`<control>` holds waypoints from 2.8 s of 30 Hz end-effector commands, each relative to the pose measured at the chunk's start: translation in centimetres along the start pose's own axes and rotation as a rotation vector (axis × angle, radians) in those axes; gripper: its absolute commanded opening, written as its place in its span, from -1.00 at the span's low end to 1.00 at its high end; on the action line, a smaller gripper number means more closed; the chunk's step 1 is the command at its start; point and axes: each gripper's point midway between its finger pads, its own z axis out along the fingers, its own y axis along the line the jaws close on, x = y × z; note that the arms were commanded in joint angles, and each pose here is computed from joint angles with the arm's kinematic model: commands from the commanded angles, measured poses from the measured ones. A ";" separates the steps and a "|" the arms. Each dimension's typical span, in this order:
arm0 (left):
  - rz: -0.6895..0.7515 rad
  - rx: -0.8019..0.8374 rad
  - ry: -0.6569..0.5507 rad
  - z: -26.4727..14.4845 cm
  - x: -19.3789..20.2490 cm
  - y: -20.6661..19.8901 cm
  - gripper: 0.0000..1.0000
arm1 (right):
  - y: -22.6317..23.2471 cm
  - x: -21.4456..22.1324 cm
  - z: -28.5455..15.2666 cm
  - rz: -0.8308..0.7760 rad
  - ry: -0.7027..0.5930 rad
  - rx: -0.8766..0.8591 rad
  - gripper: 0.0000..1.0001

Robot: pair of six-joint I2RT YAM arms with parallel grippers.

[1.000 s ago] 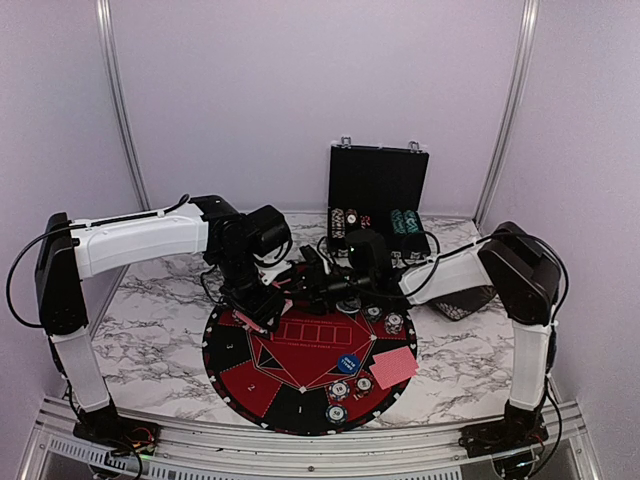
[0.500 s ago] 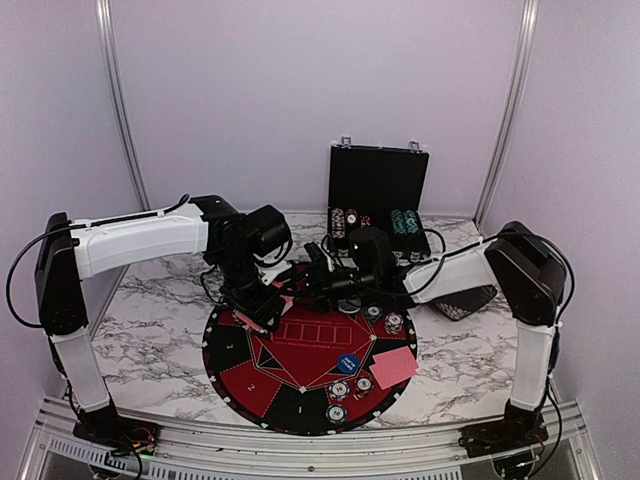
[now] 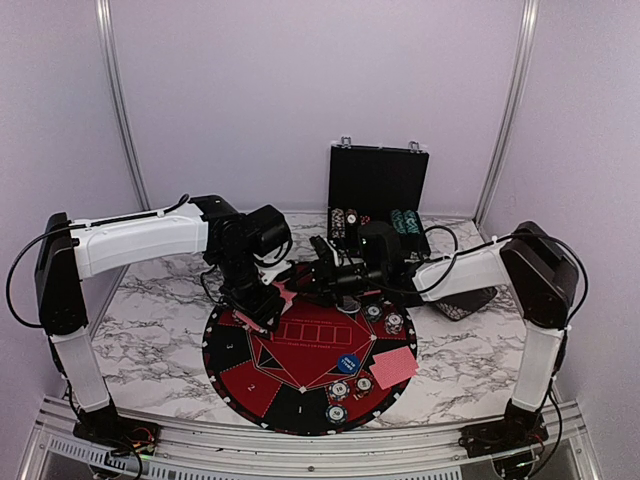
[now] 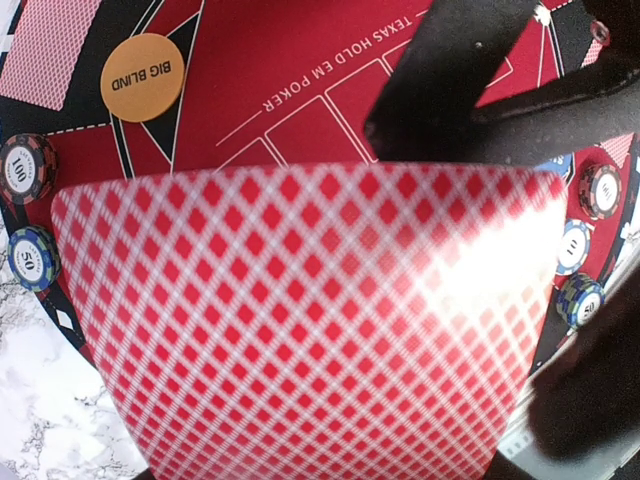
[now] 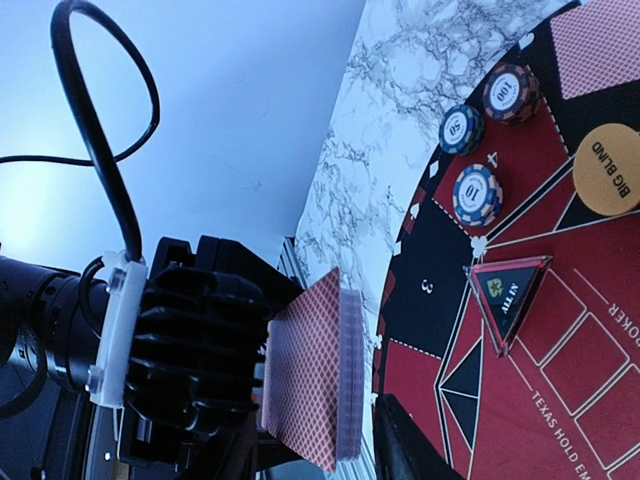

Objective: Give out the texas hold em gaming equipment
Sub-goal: Distribute the poker card in the big blind area.

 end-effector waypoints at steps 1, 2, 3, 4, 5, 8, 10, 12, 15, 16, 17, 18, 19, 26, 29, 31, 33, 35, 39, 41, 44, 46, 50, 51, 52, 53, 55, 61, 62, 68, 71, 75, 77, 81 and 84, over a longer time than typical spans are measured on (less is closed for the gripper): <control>0.011 0.007 -0.008 -0.8 0.3 -0.3 0.00 | 1.9 -0.8 -0.9 -0.026 -0.038 -0.032 -0.28; 0.012 0.007 -0.008 -0.9 0.3 -0.3 0.00 | 1.9 -0.8 -0.9 -0.026 -0.036 -0.033 -0.31; 0.011 0.007 -0.009 -0.9 0.3 -0.3 0.00 | 1.9 -0.8 -0.9 -0.026 -0.036 -0.033 -0.33; 0.011 0.007 -0.009 -0.9 0.3 -0.3 0.00 | 2.0 -0.8 -0.9 -0.025 -0.035 -0.035 -0.35; 0.011 0.007 -0.009 -0.9 0.3 -0.3 0.00 | 2.0 -0.7 -0.9 -0.024 -0.033 -0.037 -0.36; 0.010 0.007 -0.011 -0.9 0.2 -0.3 0.00 | 2.1 -0.6 -0.9 -0.021 -0.028 -0.041 -0.39; 0.010 0.010 -0.012 -1.0 0.2 -0.3 0.00 | 2.1 -0.5 -0.8 -0.020 -0.027 -0.044 -0.42; 0.010 0.009 -0.013 -1.0 0.2 -0.3 0.00 | 2.2 -0.6 -0.9 -0.019 -0.028 -0.045 -0.44; 0.007 0.008 -0.013 -1.0 0.3 -0.3 0.00 | 2.2 -0.4 -0.8 -0.016 -0.023 -0.047 -0.49; 0.008 0.009 -0.012 -1.0 0.3 -0.3 0.00 | 2.2 -0.4 -0.7 -0.014 -0.022 -0.046 -0.52; 0.007 0.006 -0.013 -1.0 0.3 -0.2 0.00 | 2.2 -0.4 -0.7 -0.014 -0.022 -0.047 -0.54; 0.009 0.006 -0.014 -1.0 0.3 -0.3 0.00 | 2.1 -0.3 -0.7 -0.014 -0.021 -0.046 -0.56; 0.006 0.004 -0.015 -1.1 0.3 -0.2 0.00 | 2.1 -0.3 -0.7 -0.013 -0.021 -0.046 -0.57; 0.008 0.004 -0.012 -0.9 0.3 -0.2 0.00 | 1.9 -0.1 -0.6 -0.003 -0.013 -0.054 -0.70; 0.008 0.003 -0.010 -0.9 0.3 -0.2 0.00 | 1.9 -0.2 -0.5 0.000 -0.013 -0.057 -0.76; 0.009 0.002 -0.010 -0.9 0.3 -0.2 0.00 | 1.9 -0.1 -0.5 0.002 -0.010 -0.059 -0.79; 0.008 0.000 -0.009 -0.9 0.4 -0.1 0.00 | 1.9 -0.1 -0.4 0.004 -0.009 -0.063 -0.85; 0.009 -0.002 -0.008 -0.8 0.4 -0.1 0.00 | 1.8 -0.1 -0.4 0.008 -0.007 -0.064 -0.90; 0.009 -0.005 -0.003 -0.7 0.6 0.0 0.00 | 1.7 -0.3 -0.5 0.014 -0.010 -0.067 -1.00; 0.009 -0.007 -0.002 -0.6 0.8 0.1 0.00 | 1.7 -0.5 -0.6 0.017 -0.012 -0.069 -1.00; 0.007 -0.009 -0.001 -0.6 0.9 0.2 0.00 | 1.7 -0.8 -0.8 0.018 -0.019 -0.074 -1.00; 0.006 -0.010 0.000 -0.5 1.1 0.3 0.00 | 1.7 -1.0 -0.9 0.021 -0.023 -0.075 -1.00; -0.001 -0.011 -0.006 -0.6 1.3 0.6 0.00 | 1.5 -1.5 -1.4 0.027 -0.035 -0.081 -1.00; -0.005 -0.011 -0.007 -0.5 1.4 0.7 0.00 | 1.5 -1.6 -1.5 0.031 -0.038 -0.081 -1.00; -0.005 -0.010 -0.008 -0.5 1.4 0.8 0.00 | 1.5 -1.7 -1.5 0.031 -0.038 -0.085 -1.00; -0.008 -0.011 -0.011 -0.6 1.4 0.9 0.00 | 1.5 -1.8 -1.7 0.032 -0.042 -0.086 -1.00; -0.013 -0.011 -0.014 -0.6 1.5 1.1 0.00 | 1.6 -2.1 -1.9 0.032 -0.047 -0.090 -1.00; -0.020 -0.011 -0.019 -0.6 1.7 1.4 -0.01 | 1.8 -2.5 -2.4 0.036 -0.060 -0.096 -1.00; -0.022 -0.012 -0.020 -0.6 1.7 1.5 -0.01 | 1.8 -2.6 -2.5 0.034 -0.062 -0.096 -1.00; -0.038 -0.014 -0.025 -0.7 2.0 2.1 -0.01 | 1.2 -3.2 -3.2 0.041 -0.080 -0.085 -1.00; -0.047 -0.013 -0.027 -0.8 2.2 2.4 -0.01 | 1.1 -3.7 -3.4 0.037 -0.088 -0.081 -1.00; -0.056 -0.010 -0.028 -0.7 2.5 2.7 -0.01 | 1.1 -4.2 -3.5 0.031 -0.092 -0.078 -1.00; -0.062 -0.008 -0.028 -0.7 2.7 2.9 -0.01 | 1.2 -4.4 -3.6 0.029 -0.095 -0.077 -1.00; -0.070 -0.006 -0.026 -0.6 3.1 3.3 -0.01 | 0.9 -5.0 -3.8 0.030 -0.103 -0.069 -1.00; -0.078 -0.005 -0.029 -0.6 3.3 3.5 -0.01 | 0.7 -5.4 -3.9 0.028 -0.109 -0.063 -1.00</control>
